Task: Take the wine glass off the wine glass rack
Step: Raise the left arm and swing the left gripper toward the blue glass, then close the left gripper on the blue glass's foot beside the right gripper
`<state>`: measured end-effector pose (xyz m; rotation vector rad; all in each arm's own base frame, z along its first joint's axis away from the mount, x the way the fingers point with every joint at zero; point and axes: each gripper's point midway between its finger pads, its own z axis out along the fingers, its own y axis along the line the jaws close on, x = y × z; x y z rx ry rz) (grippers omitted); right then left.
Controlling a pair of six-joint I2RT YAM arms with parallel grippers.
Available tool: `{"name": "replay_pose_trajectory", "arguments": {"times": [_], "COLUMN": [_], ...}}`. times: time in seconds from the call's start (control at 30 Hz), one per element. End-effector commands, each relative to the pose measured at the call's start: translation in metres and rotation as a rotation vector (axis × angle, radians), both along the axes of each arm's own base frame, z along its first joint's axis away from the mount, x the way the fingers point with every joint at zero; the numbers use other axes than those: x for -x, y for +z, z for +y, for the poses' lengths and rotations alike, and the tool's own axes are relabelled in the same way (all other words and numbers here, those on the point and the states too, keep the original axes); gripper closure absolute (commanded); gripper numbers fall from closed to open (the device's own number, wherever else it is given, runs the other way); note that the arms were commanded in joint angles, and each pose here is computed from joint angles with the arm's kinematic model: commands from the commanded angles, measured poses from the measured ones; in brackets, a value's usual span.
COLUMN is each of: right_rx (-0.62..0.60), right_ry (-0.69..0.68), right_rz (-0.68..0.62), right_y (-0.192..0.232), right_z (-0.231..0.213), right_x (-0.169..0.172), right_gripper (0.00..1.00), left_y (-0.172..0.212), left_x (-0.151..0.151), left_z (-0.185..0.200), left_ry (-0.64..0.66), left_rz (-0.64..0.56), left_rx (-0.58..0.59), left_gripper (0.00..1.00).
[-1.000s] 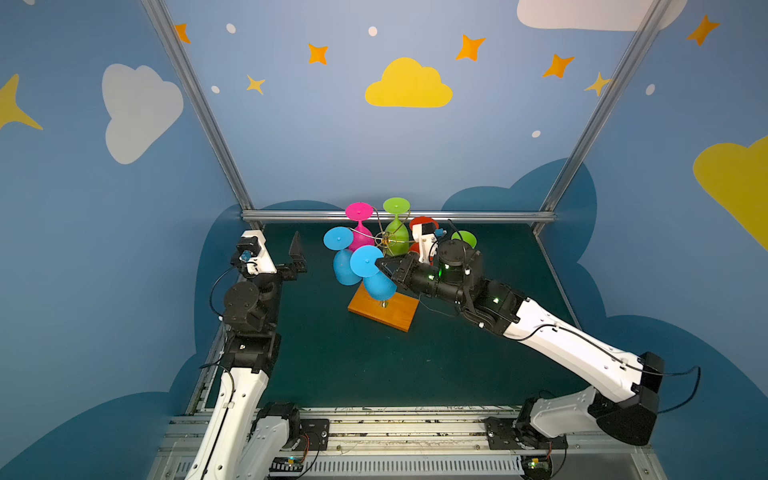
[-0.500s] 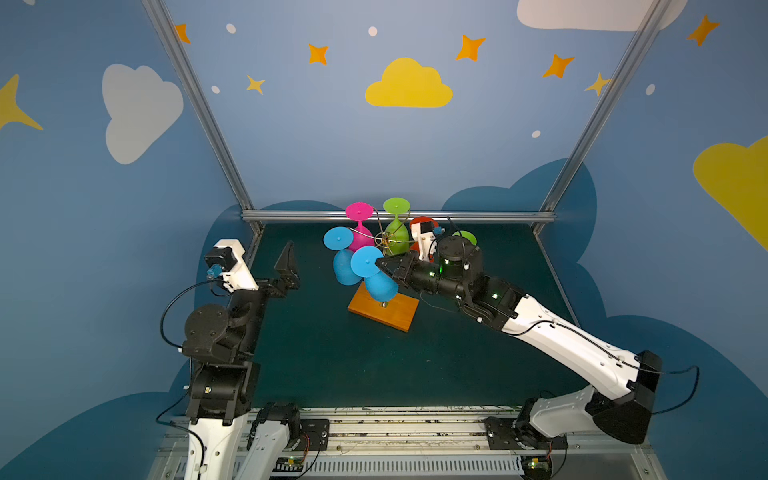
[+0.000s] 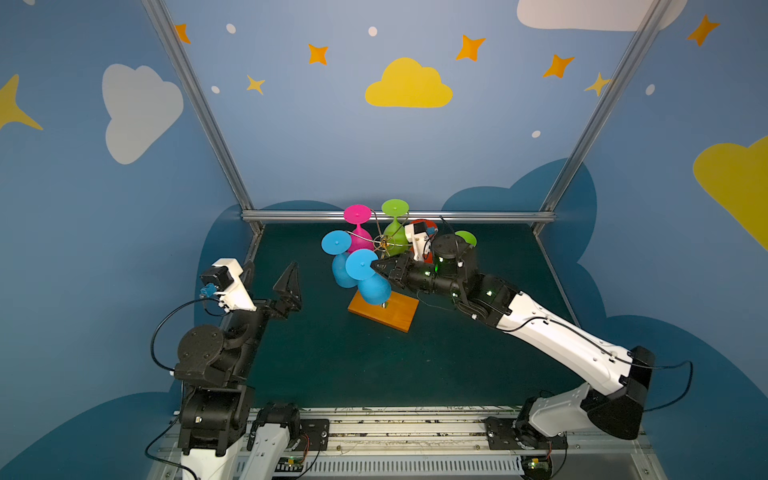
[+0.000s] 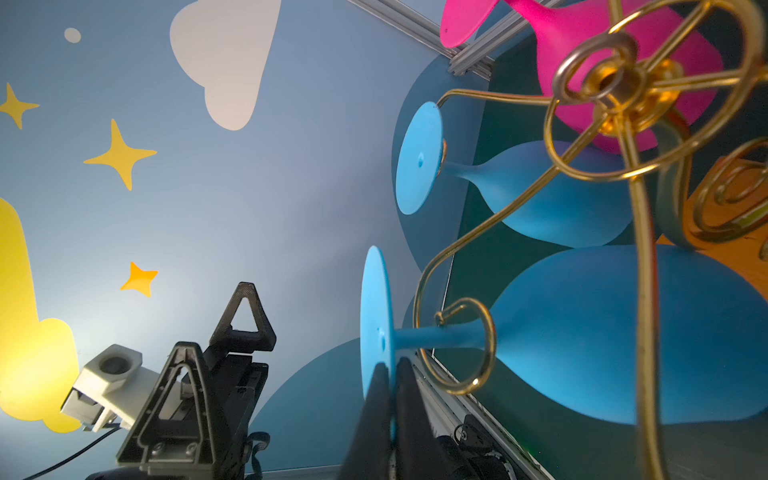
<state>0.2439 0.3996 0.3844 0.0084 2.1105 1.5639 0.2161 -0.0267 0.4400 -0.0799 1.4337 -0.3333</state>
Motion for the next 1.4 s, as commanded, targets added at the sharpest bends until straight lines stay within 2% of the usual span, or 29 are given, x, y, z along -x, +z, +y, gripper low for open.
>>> {"name": "replay_pose_trajectory", "arguments": {"times": [0.0,0.3,0.4,0.5,0.63,0.73,0.87,1.03,1.37], "right_rx": [-0.050,-0.051,-0.046,-0.057,-0.076,-0.082,-0.092,-0.096,-0.111], "right_ry": [-0.037,-0.080,-0.082,-0.073,-0.055,-0.040,-0.017,0.021,0.056], "right_rz": [-0.097,-0.077,-0.084,-0.090,-0.096,-0.105,-0.116,-0.119,-0.110], "right_y": [0.030,0.010,0.007,0.006,0.006,0.008,0.013,0.015,0.016], "right_z": [-0.011,-0.026,-0.028,-0.027,-0.026,-0.024,-0.020,-0.012,-0.002], "right_x": [-0.002,-0.002,-0.002,-0.001,0.000,0.001,0.003,0.005,0.007], "right_gripper": [1.00,1.00,1.00,1.00,1.00,1.00,1.00,1.00,1.00], "left_y": [-0.016,-0.016,-0.016,-0.021,-0.031,-0.028,-0.026,-0.036,-0.061], "left_x": [-0.004,0.000,0.004,0.008,0.012,0.017,0.025,0.028,0.012], "left_z": [-0.009,-0.021,-0.032,-0.057,-0.089,-0.104,-0.117,-0.122,-0.123], "left_ry": [-0.059,-0.137,-0.210,-0.362,-0.584,-0.713,-0.841,-0.890,-0.880], "left_rz": [0.058,0.076,0.093,0.185,0.334,0.374,0.433,0.496,0.575], "left_rx": [0.038,0.104,0.137,0.176,0.269,0.350,0.398,0.438,0.493], "left_gripper": [0.00,0.01,0.02,0.06,0.18,0.23,0.29,0.31,0.35]}}
